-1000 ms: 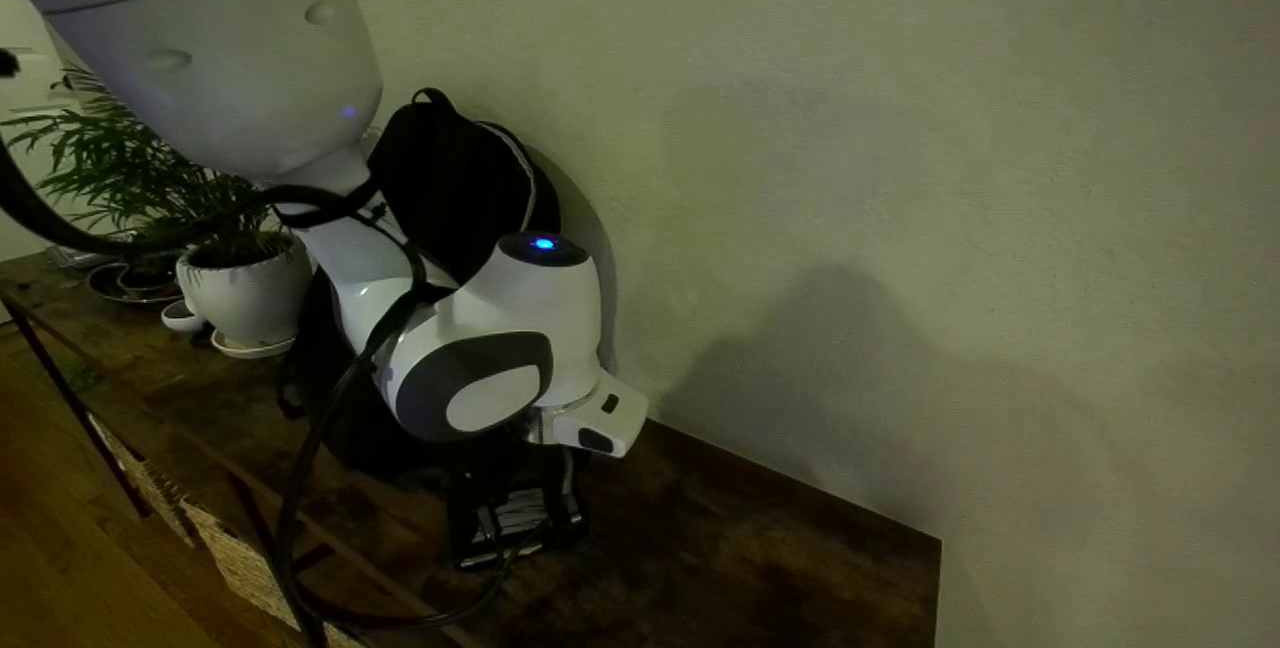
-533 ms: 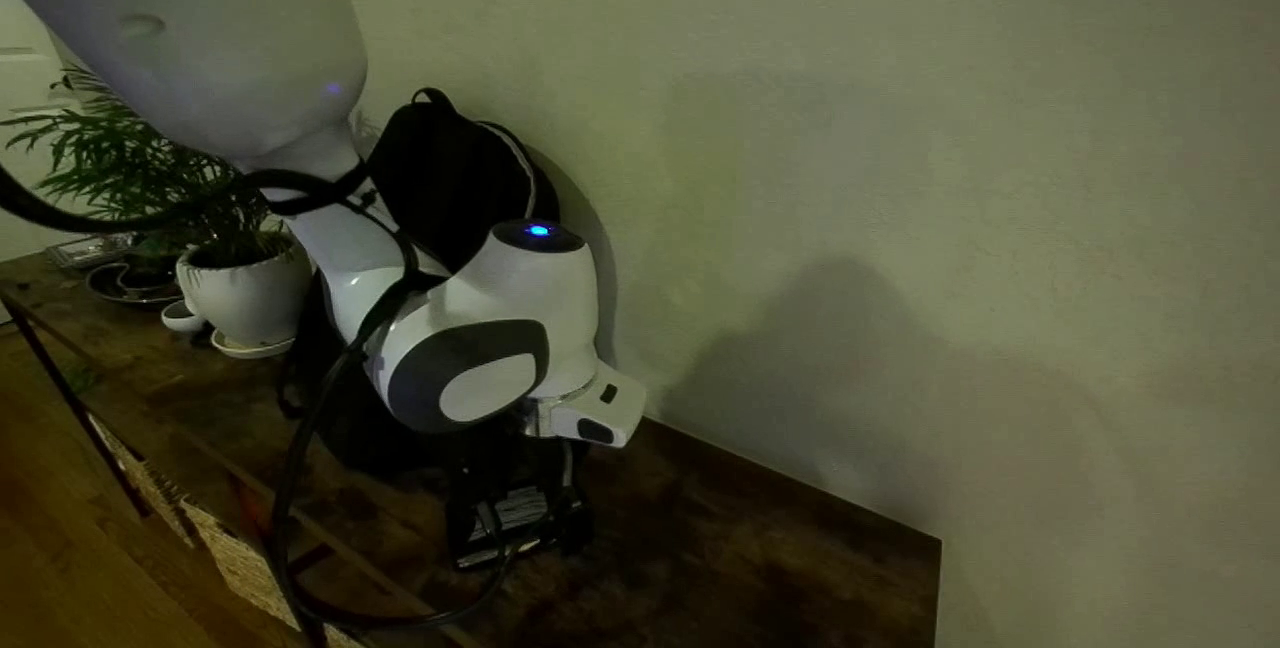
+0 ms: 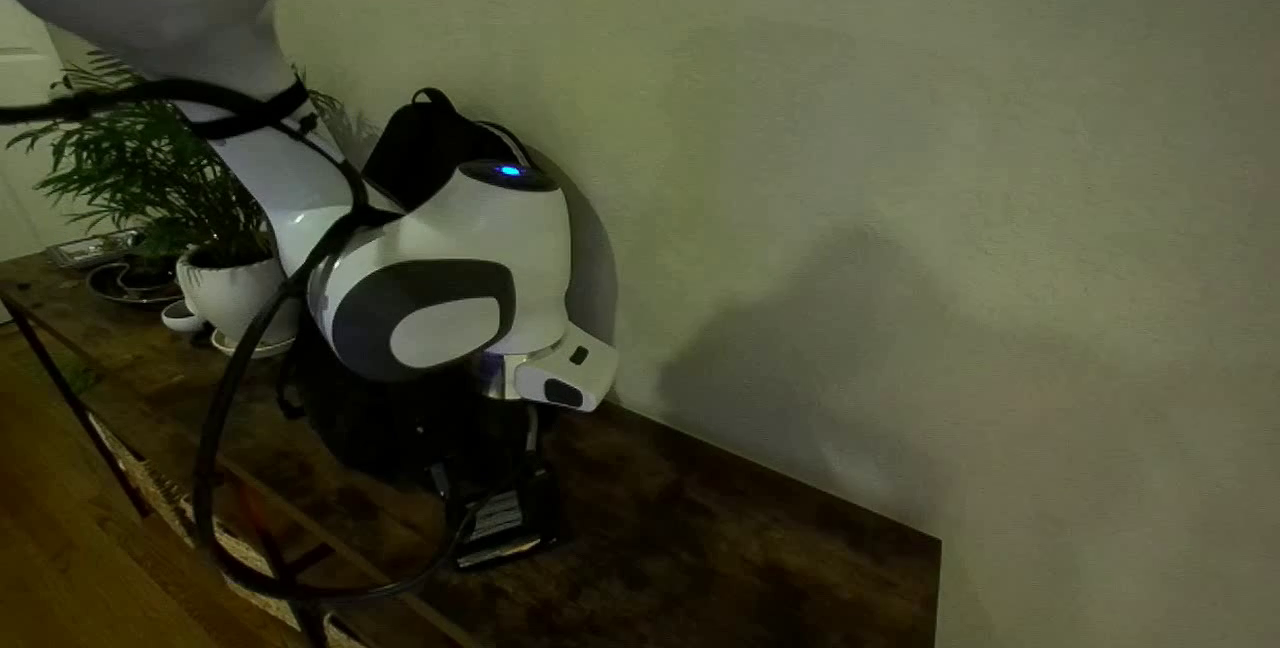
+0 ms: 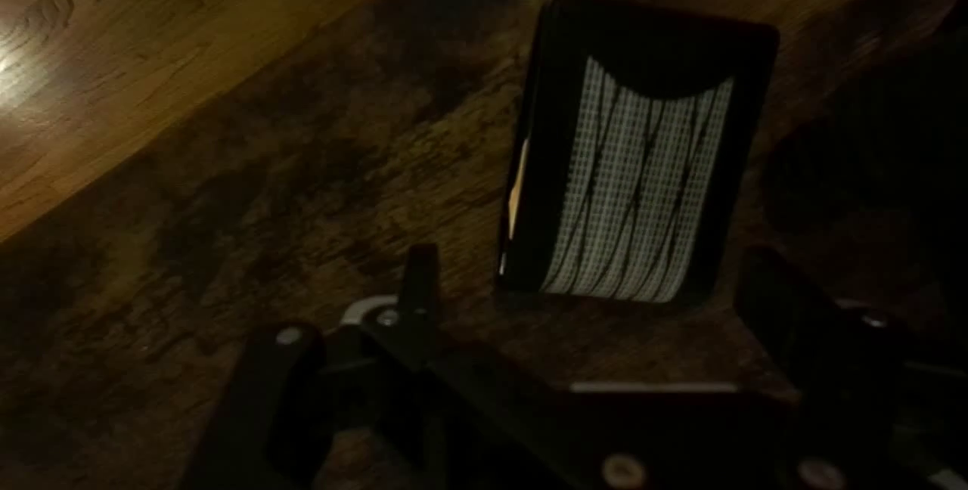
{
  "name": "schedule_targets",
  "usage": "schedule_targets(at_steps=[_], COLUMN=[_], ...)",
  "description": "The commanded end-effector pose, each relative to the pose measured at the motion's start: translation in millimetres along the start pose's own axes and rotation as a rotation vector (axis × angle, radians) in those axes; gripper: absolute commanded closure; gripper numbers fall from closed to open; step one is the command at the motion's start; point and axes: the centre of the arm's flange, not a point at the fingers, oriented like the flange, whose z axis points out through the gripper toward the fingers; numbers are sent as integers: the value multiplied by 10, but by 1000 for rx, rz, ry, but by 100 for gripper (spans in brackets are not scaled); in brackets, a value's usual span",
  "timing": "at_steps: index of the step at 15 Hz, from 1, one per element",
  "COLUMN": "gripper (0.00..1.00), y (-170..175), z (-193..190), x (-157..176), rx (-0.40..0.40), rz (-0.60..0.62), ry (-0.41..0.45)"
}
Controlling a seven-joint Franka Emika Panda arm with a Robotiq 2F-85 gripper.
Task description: Put the wallet in the bag
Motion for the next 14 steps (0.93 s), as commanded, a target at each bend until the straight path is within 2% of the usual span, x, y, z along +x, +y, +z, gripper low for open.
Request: schedule_targets(at_steps=[1,4,7,14], gripper=[0,0,0,0], y=[115,137,118,97], z=[-91,71,232,561], x=[-199,-193,-261,-281], rx=[6,-12,-34,-49], rz=[15,54,37,18], ry=[-28,-65,-110,-126])
